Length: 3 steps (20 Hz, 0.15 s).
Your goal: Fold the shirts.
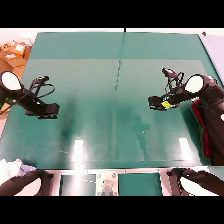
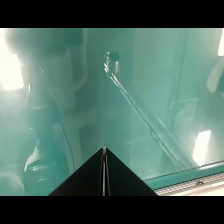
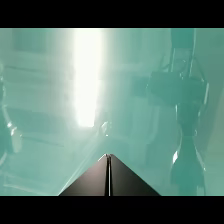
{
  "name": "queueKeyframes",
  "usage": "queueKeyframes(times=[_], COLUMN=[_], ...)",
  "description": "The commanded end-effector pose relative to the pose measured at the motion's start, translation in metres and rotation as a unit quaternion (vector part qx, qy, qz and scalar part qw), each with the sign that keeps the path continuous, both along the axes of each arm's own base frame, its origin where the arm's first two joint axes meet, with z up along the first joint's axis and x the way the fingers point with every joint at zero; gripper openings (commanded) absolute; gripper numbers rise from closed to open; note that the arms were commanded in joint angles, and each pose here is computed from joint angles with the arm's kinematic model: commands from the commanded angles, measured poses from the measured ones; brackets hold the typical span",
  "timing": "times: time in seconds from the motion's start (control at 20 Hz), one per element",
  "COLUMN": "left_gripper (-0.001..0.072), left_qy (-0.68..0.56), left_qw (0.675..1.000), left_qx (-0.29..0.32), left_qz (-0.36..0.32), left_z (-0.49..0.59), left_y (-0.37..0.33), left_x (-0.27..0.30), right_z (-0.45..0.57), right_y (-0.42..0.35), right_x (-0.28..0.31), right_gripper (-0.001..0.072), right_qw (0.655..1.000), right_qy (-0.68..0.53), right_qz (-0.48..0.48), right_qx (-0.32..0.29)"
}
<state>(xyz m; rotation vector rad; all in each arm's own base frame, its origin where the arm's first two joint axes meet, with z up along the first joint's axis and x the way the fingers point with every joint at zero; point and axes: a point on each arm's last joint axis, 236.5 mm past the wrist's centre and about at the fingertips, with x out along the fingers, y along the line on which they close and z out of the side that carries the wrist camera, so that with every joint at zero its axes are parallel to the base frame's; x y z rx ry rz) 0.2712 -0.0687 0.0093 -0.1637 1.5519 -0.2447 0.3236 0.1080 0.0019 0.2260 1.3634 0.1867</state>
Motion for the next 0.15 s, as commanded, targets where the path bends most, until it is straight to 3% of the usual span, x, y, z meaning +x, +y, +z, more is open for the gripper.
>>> queueKeyframes(times=[0.0, 0.1], left_gripper=[0.0022, 0.0022], left_qy=[0.001, 0.001], left_qw=[1.0, 1.0], left_qx=[-0.002, -0.002], left_qz=[0.0, 0.0], left_z=[-0.0008, -0.0008], left_y=[-0.0008, -0.0008], left_x=[-0.0026, -0.0026], right_z=[-0.0007, -0.0007], right_y=[0.0055, 0.0054], right_x=[-0.002, -0.002], right_gripper=[0.0017, 0.0017], right_qw=[1.0, 1.0], right_qy=[0.001, 0.001], right_qz=[0.006, 0.006], right_qx=[0.003, 0.003])
